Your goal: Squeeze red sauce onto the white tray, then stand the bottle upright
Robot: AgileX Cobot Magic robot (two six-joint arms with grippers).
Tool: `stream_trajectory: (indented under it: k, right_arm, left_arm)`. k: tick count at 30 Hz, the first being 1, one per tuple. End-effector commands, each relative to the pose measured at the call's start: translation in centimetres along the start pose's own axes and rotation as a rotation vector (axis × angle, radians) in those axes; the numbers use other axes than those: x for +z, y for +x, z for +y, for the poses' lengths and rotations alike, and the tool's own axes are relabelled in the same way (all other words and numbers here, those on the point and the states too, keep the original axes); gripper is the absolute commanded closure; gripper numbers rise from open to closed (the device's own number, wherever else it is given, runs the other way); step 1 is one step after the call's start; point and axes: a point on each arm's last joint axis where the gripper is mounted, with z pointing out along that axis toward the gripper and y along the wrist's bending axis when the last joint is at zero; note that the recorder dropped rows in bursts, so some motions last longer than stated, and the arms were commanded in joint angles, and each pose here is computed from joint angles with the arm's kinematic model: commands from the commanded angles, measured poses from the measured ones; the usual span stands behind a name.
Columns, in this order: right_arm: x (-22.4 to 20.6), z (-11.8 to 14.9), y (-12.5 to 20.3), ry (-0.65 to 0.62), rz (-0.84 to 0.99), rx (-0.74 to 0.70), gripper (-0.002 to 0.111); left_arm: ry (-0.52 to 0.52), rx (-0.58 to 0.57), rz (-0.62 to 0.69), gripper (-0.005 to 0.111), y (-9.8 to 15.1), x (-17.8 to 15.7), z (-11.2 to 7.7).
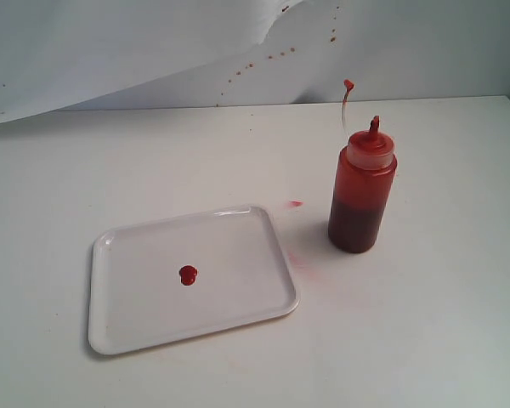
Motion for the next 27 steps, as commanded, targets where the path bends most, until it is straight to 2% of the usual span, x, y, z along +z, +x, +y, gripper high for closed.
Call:
stream_trajectory:
  k: [1, 4, 7, 11, 18, 21, 27]
  right_arm:
    - [-0.1, 0.0, 0.0, 0.009, -0.002, -0.005, 0.108]
    - [-0.1, 0.0, 0.0, 0.009, -0.002, -0.005, 0.108]
    - [-0.1, 0.0, 0.0, 0.009, -0.002, -0.005, 0.108]
    - [-0.1, 0.0, 0.0, 0.009, -0.002, -0.005, 0.108]
    - [-0.1, 0.0, 0.0, 0.009, -0.002, -0.005, 0.108]
    - [-0.1, 0.0, 0.0, 0.009, -0.002, -0.005, 0.108]
    - [-0.1, 0.0, 0.0, 0.009, -0.002, -0.005, 0.108]
  left_arm:
    - [-0.185, -0.188, -0.063, 0.105, 2.1, -0.1, 2.5]
    - [-0.298, -0.202, -0.013, 0.105, 3.7, -0.4, 3.7]
    - [-0.385, -0.121, 0.122, 0.105, 5.0, -0.7, 4.5]
    - [-0.426, 0.018, 0.284, 0.105, 6.2, -1.1, 4.9]
    - [-0.349, 0.218, 0.44, 0.105, 7.2, -1.4, 4.5]
    - [-0.333, 0.255, 0.492, 0.105, 7.7, -1.5, 4.5]
    - [-0.337, 0.258, 0.545, 0.105, 9.8, -1.9, 5.1]
